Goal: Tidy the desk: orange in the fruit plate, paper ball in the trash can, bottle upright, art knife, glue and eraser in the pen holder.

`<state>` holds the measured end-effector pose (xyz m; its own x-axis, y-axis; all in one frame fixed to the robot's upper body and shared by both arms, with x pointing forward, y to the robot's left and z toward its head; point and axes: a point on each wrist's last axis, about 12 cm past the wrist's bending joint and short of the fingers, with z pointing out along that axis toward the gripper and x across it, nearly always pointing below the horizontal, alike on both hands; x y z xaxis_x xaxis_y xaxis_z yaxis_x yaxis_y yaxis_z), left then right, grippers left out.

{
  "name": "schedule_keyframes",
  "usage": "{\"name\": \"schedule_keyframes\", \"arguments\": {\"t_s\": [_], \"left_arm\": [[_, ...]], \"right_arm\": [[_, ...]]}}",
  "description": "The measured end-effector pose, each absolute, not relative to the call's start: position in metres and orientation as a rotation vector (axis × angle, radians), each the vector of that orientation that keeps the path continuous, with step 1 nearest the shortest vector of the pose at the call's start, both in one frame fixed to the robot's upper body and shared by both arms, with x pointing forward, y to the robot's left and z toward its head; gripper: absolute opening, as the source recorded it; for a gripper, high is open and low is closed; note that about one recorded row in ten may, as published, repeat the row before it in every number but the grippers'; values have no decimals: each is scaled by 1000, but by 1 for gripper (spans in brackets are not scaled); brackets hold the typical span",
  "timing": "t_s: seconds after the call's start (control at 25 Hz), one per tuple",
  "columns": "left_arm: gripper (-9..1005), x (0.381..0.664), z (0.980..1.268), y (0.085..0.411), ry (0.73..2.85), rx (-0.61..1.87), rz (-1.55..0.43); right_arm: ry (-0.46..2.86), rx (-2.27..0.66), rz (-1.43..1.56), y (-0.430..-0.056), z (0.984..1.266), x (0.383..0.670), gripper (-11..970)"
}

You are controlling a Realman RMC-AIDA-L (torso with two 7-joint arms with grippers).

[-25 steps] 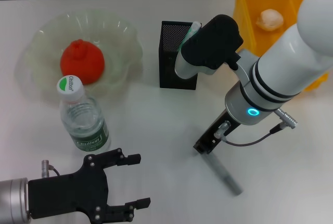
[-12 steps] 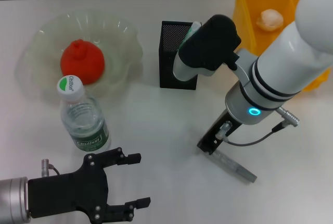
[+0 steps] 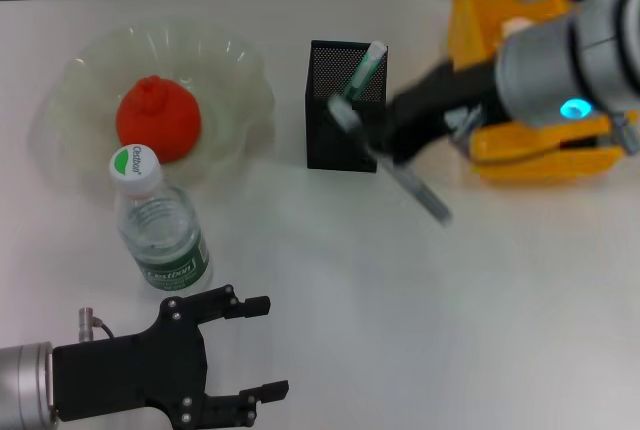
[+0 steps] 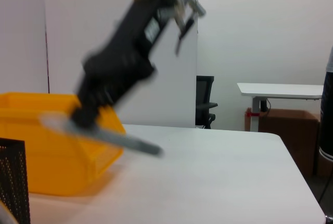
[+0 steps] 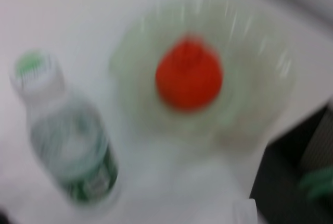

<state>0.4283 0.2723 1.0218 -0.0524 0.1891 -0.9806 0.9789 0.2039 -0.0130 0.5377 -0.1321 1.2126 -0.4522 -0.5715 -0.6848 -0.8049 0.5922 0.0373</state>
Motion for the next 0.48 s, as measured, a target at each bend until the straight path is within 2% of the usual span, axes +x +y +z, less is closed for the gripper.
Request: {"name": "schedule_keyframes", "arguments": {"t_s": [0.2,0.48], "left_arm": [[797,429,1022,272,1465,1177,-985],[797,429,1023,272,1464,1178,-986]], "right_arm": [[1851,-1029,673,-145,1218,540,118],[1522,-904,744,-166,1191,558,117]]}}
